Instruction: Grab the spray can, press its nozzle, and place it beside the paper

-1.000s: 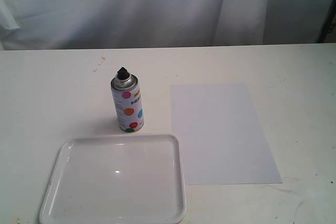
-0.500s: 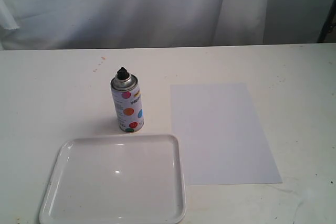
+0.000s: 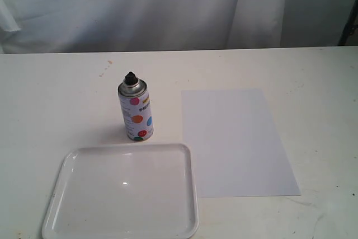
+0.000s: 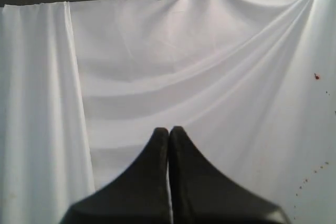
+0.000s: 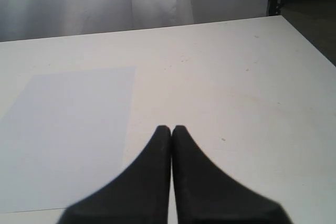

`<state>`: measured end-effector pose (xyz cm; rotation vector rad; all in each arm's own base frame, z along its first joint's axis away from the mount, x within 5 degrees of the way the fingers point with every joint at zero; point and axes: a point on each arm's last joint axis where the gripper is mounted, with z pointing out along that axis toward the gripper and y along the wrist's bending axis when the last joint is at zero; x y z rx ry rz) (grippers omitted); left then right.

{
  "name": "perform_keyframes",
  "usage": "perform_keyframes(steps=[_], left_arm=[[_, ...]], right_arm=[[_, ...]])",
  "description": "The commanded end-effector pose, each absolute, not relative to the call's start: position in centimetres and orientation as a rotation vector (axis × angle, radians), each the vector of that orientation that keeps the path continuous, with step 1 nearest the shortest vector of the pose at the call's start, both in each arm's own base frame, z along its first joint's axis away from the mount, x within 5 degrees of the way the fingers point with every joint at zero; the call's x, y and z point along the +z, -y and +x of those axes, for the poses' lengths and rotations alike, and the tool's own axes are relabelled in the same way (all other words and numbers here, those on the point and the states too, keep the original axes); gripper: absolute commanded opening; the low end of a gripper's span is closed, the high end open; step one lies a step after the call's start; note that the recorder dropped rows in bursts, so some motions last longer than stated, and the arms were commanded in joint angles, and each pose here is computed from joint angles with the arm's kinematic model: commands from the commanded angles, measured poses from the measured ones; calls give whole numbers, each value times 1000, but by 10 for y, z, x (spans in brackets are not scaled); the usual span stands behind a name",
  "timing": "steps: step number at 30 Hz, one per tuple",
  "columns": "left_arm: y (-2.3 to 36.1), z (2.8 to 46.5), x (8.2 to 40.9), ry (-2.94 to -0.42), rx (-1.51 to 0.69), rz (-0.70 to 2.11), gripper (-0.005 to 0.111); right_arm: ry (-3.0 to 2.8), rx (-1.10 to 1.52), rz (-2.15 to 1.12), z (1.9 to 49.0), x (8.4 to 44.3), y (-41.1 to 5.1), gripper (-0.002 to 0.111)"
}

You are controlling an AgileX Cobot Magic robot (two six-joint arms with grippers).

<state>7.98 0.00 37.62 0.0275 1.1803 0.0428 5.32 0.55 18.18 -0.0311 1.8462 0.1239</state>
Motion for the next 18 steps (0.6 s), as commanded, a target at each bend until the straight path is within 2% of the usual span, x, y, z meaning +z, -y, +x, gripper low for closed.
perform_keyframes(steps=[1, 2, 4, 6, 9, 11, 18], left_arm=[[1, 127, 417, -1160, 77, 80, 0], [2, 147, 425, -1146, 86, 111, 0], [2, 177, 419, -1188, 24, 87, 0], [2, 210, 393, -1331, -34, 61, 0], [9, 243, 339, -1518, -55, 185, 0], [15, 256, 306, -1562, -146, 211, 0], [25, 264, 238, -1640, -322, 211, 0]], right_arm=[[-1837, 128, -30, 53, 181, -6, 0], [-1837, 128, -30, 53, 181, -6, 0], [-1837, 128, -30, 53, 181, -6, 0], [-1837, 128, -30, 53, 181, -6, 0], [-1837, 128, -30, 53, 181, -6, 0], [-1837, 128, -30, 53, 181, -6, 0], [-1837, 128, -30, 53, 181, -6, 0]])
